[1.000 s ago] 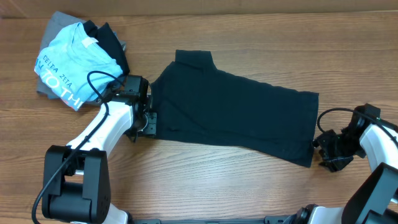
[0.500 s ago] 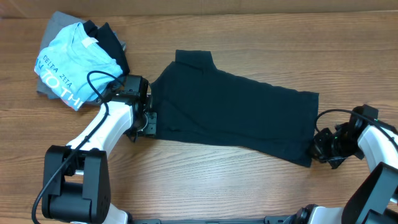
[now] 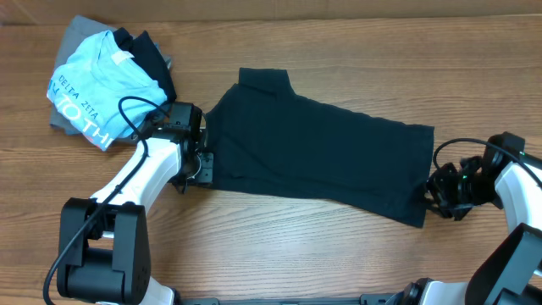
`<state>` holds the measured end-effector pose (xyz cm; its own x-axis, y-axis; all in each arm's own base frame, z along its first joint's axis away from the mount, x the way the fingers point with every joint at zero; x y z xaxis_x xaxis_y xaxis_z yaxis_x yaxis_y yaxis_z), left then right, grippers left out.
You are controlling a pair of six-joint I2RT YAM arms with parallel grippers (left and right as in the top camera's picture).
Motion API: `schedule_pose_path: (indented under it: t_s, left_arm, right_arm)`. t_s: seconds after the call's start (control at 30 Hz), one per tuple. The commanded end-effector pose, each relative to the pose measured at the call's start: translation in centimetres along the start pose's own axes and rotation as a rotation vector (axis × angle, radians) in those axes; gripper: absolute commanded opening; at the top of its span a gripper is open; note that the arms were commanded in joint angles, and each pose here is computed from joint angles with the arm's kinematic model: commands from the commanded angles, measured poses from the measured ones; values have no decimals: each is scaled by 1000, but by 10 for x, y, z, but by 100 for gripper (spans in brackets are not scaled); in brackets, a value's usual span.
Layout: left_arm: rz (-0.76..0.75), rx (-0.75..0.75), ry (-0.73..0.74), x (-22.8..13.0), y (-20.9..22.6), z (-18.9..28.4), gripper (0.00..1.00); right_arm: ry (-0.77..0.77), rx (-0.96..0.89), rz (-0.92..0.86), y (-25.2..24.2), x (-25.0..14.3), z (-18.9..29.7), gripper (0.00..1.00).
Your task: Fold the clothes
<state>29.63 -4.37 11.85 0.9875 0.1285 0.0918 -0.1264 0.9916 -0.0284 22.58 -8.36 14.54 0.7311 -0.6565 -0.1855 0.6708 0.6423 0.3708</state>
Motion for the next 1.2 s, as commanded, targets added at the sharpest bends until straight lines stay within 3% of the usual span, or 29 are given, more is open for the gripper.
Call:
schedule_pose_path:
  t_s: [0.0,0.3,0.37,0.43,0.57,0.87,1.17]
  left_arm:
    - [-4,1,-46,7,0,11,39]
    - [-4,0,-49,8,0,11,40]
    - [-4,1,-48,7,0,11,41]
    - [-4,0,-47,7,0,11,40]
    - [-4,1,-47,7,0,11,41]
    - [-4,1,-48,7,0,11,41]
    - [-4,0,-48,7,0,11,42]
  right_arm:
    - [-32,-149,-8,-10,0,2,48]
    - [-22,-122,-27,-26,-10,-31,47]
    - [-22,-102,-25,-26,-11,-34,36]
    - [-27,-86,-20,-24,-9,-34,17]
    - [-22,-59,-11,-17,-7,-25,4]
    - [-2,27,9,4,0,2,4]
    - [-162,132,-95,16,26,5,4]
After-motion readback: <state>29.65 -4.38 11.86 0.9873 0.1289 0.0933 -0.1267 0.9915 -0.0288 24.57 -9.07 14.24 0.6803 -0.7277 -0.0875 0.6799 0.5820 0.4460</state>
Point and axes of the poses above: each gripper's point midway between its finger pads, its own z axis back along the fingers, its own y axis along the line the jaws close on, x = y × z, the point moved 10 cm from there along z, back along the fingers, and after that the axes turned 8 degrees about z, right-handed, at the moved point
